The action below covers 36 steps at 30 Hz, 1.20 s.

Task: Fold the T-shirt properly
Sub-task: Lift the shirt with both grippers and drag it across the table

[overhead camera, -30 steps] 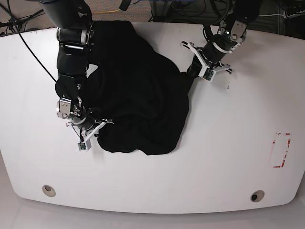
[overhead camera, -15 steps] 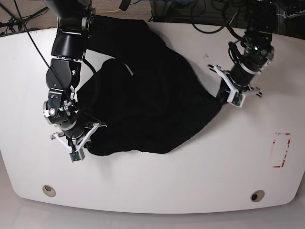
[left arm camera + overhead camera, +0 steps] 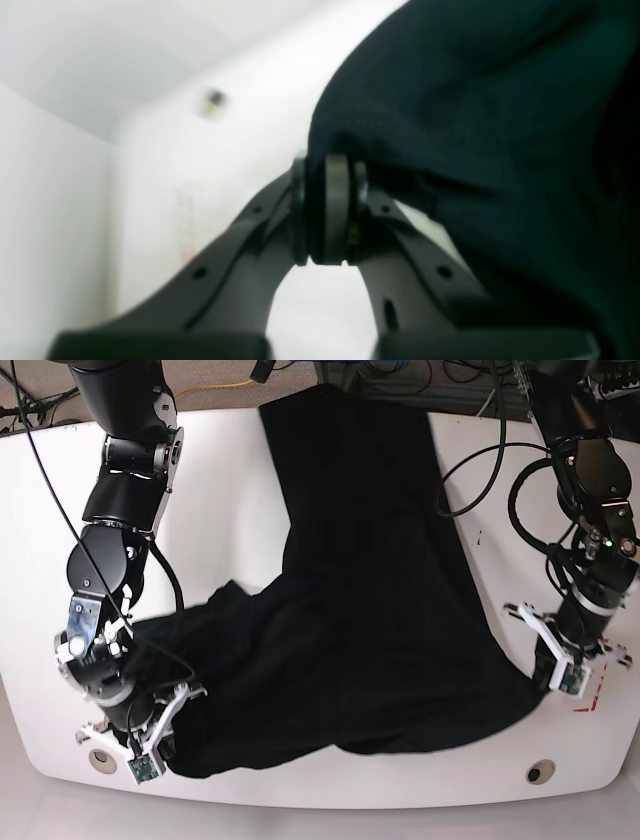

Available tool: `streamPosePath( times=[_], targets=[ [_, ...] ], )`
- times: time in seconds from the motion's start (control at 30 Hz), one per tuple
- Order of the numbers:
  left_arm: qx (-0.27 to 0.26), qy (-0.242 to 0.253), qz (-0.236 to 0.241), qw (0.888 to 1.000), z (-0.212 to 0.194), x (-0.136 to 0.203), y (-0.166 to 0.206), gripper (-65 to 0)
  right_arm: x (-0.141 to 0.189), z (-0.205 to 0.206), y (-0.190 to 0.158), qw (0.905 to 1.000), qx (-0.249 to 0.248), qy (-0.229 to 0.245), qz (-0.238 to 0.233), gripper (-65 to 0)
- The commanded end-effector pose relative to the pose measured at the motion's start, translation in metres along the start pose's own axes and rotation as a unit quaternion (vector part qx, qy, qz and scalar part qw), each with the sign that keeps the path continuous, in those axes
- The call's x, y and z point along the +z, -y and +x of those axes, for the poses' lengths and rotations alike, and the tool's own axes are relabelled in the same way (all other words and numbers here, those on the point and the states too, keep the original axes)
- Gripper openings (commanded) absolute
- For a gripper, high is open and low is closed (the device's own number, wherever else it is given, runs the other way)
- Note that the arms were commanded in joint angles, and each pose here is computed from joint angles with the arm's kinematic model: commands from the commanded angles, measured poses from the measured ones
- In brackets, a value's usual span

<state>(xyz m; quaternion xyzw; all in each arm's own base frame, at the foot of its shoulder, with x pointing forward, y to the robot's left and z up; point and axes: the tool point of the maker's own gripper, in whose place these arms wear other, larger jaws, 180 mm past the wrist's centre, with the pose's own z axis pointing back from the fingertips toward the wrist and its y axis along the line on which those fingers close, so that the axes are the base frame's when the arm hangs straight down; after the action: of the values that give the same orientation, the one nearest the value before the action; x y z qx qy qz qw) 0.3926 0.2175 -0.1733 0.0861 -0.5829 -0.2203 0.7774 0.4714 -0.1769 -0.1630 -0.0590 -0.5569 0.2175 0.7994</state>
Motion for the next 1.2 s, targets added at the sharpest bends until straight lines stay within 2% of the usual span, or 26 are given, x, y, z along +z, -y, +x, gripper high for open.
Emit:
streamPosePath(
  times=[0.0,0.2,0.37,0.5,0.57,0.77,0.87,0.93,1.03,1.17],
  targets=[
    [-0.017,0.035,0.034,0.999,0.035,0.006,-0.03,-65.0,0.008,0.051,0.015,0.9977,0.031,0.059,-0.015,-65.0],
    [-0.057,0.073,0.09,0.992,0.09,0.018,-0.079,-65.0,0.022,0.119,0.025,0.9896,0.09,0.107,-0.033,-65.0],
    [-0.084,0.117,0.137,0.98,0.137,0.039,-0.116,-65.0,0.038,0.161,0.043,0.9835,0.106,0.134,-0.06,-65.0],
    [-0.109,0.15,0.161,0.969,0.174,0.055,-0.132,-65.0,0.049,0.175,0.057,0.9795,0.114,0.147,-0.079,-65.0],
    [-0.13,0.148,0.163,0.967,0.187,0.056,-0.132,-65.0,0.051,0.172,0.065,0.9789,0.119,0.141,-0.088,-65.0],
    [-0.144,0.12,0.157,0.97,0.185,0.051,-0.127,-65.0,0.053,0.138,0.059,0.98,0.134,0.117,-0.09,-65.0],
    [-0.149,0.099,0.121,0.976,0.167,0.035,-0.104,-65.0,0.048,0.109,0.045,0.9836,0.133,0.095,-0.075,-65.0],
    [-0.165,0.085,0.107,0.977,0.155,0.034,-0.087,-65.0,0.052,0.083,0.043,0.9867,0.119,0.08,-0.077,-65.0],
    [-0.178,0.026,0.081,0.98,0.117,0.025,-0.072,-65.0,0.053,0.044,0.037,0.9915,0.097,0.051,-0.07,-65.0],
    [-0.146,-0.043,0.038,0.988,0.056,0.014,-0.043,-65.0,0.048,-0.009,0.019,0.9953,0.085,-0.003,-0.045,-65.0]
  ],
)
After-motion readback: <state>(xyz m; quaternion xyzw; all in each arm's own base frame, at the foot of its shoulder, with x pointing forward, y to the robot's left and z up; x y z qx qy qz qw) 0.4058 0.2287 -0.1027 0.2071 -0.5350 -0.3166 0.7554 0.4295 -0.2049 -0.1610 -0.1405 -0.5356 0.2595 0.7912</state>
